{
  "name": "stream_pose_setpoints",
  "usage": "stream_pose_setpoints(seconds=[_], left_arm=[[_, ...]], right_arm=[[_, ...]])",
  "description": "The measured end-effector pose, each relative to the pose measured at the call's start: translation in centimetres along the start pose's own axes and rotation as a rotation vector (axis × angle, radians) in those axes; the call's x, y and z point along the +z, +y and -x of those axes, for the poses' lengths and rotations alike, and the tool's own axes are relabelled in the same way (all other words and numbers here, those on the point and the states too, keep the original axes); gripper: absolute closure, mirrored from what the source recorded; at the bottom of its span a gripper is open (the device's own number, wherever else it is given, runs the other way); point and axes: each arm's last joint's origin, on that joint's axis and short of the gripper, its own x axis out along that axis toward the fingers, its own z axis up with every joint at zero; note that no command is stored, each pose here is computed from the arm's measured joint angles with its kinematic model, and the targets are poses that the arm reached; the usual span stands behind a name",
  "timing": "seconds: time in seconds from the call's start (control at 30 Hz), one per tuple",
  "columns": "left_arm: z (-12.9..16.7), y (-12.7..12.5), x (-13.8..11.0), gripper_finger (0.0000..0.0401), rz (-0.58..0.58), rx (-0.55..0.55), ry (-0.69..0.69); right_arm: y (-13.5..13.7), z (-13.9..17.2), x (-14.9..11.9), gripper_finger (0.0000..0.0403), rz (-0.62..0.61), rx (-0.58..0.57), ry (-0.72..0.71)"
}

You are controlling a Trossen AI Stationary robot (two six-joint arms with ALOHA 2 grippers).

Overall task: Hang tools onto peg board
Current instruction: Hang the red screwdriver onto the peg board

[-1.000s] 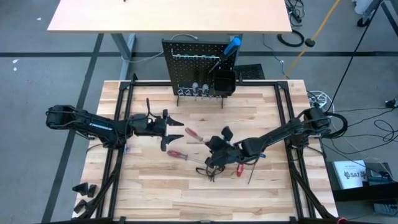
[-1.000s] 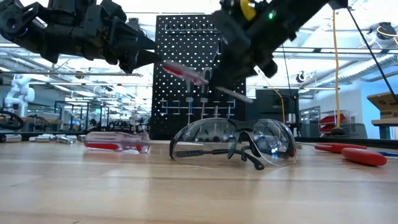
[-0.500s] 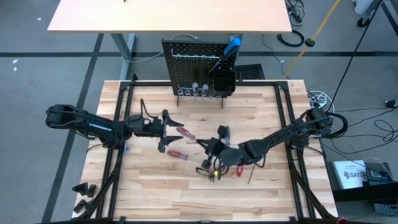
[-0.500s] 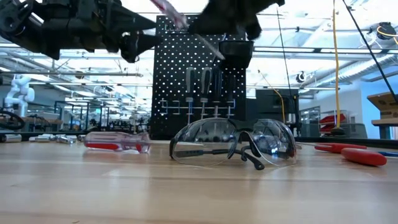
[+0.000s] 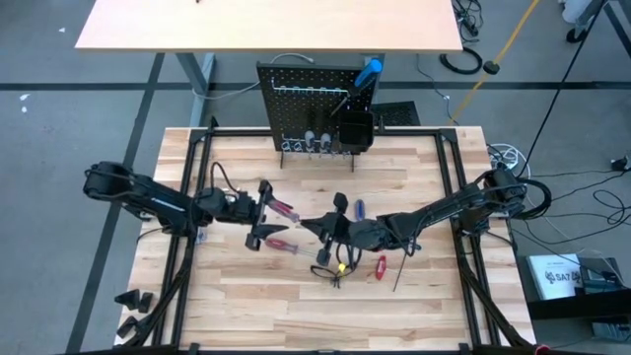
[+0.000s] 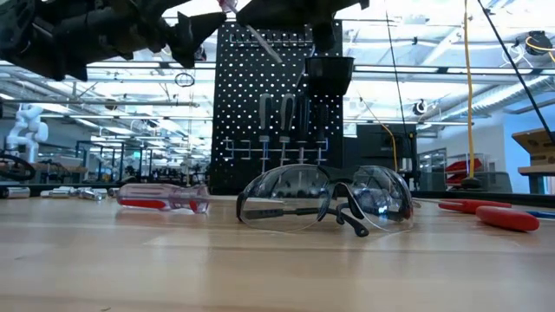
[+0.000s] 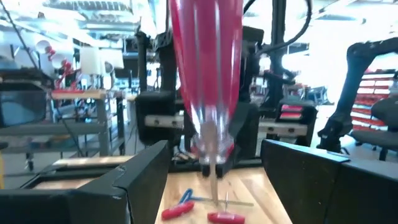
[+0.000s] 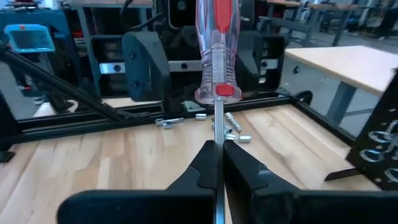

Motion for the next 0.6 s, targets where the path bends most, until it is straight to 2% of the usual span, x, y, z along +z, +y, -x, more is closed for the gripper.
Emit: stream_pose_setpoints(seconds=[0.4, 0.5, 0.6], left_arm=[[-1.2, -0.3, -0.6, 0.0147, 0.028, -0.044, -0.007], [-1.3, -0.3, -0.6, 0.0174, 0.028, -0.047, -0.005], [-1.3, -0.3, -0.7, 0.0226, 0.028, -0.047, -0.005]], right_arm=[[0.3, -0.5, -1.0, 0.0402, -0.012, 0.001, 0.016], [0.4, -0.5, -1.0, 0.0401, 0.001, 0.002, 0.014], [0.4, -0.5, -1.0, 0.0401, 0.005, 0.003, 0.013]])
